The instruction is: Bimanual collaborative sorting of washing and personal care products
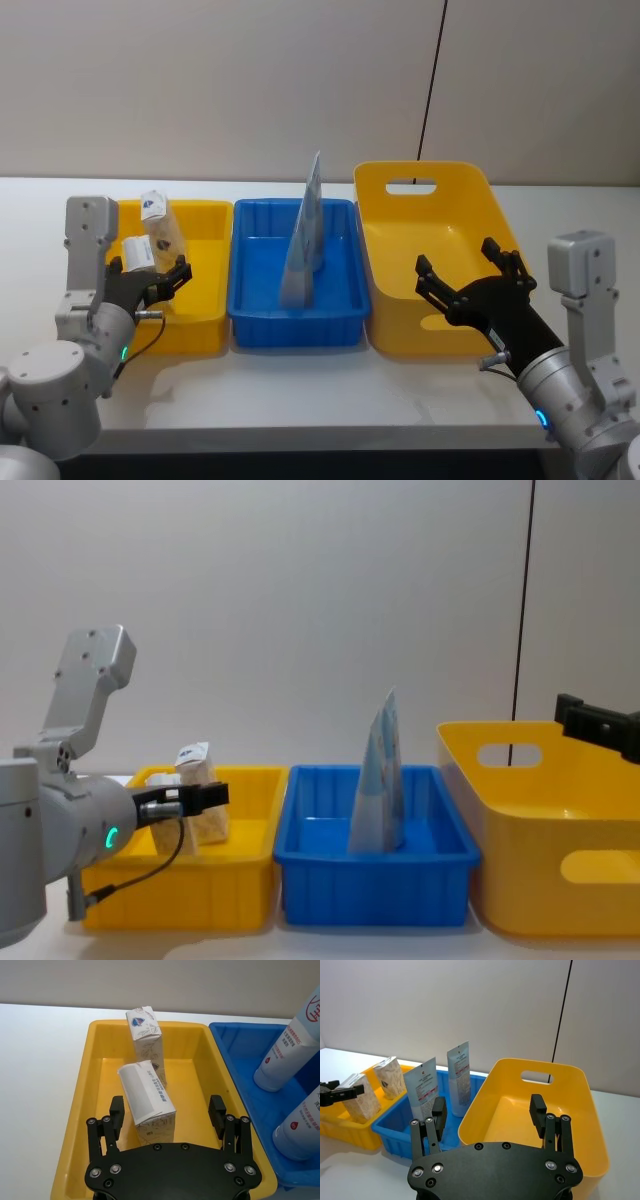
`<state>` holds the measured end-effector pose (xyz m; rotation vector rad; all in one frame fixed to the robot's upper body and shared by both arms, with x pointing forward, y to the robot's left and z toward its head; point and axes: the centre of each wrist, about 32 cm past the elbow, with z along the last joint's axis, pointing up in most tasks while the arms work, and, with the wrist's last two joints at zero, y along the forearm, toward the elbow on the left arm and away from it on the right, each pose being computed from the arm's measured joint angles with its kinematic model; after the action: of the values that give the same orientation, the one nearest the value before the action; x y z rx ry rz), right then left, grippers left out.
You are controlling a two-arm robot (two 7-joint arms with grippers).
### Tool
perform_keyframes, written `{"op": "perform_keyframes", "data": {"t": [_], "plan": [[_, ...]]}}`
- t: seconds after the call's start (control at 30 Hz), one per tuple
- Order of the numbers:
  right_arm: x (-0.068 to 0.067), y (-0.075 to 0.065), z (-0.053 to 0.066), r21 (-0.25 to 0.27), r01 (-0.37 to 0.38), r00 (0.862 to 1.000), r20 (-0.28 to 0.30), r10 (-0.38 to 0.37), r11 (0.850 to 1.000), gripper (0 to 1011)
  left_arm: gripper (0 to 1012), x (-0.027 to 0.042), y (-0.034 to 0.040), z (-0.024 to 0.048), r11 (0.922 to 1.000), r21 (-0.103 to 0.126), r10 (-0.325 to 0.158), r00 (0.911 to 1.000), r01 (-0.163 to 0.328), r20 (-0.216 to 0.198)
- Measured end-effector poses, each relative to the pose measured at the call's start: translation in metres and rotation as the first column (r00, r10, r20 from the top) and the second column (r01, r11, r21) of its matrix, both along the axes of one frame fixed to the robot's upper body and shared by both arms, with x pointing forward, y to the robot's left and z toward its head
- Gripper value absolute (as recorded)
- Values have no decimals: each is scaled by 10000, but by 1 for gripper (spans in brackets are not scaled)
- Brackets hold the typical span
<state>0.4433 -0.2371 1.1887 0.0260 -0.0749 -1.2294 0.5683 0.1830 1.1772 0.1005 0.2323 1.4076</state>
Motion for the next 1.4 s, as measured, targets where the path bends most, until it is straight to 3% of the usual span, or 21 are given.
{"op": "perform_keyframes", "data": {"t": [0.7, 0.97, 1.2, 1.33, 1.4], "plan": [[0, 0, 0, 0, 1, 10000, -1, -1, 10000, 1000, 984, 132, -23, -61, 9998, -189, 51, 9998, -54, -175], [0, 0, 0, 0, 0, 10000, -1, 0, 10000, 1000, 773, 158, -27, -85, 9999, -82, 100, 9996, -102, -272], [0, 0, 0, 0, 0, 10000, 0, 0, 10000, 1000, 595, 168, -30, -88, 9996, 210, 206, 9993, -199, -299], [0, 0, 0, -1, 0, 10000, -1, 0, 10000, 1000, 433, 169, -34, -86, 9990, 366, 261, 9992, -250, -307], [0, 0, 0, 0, 0, 10000, 0, 0, 10000, 1000, 414, 168, -36, -85, 9986, 445, 291, 9991, -277, -308]]}}
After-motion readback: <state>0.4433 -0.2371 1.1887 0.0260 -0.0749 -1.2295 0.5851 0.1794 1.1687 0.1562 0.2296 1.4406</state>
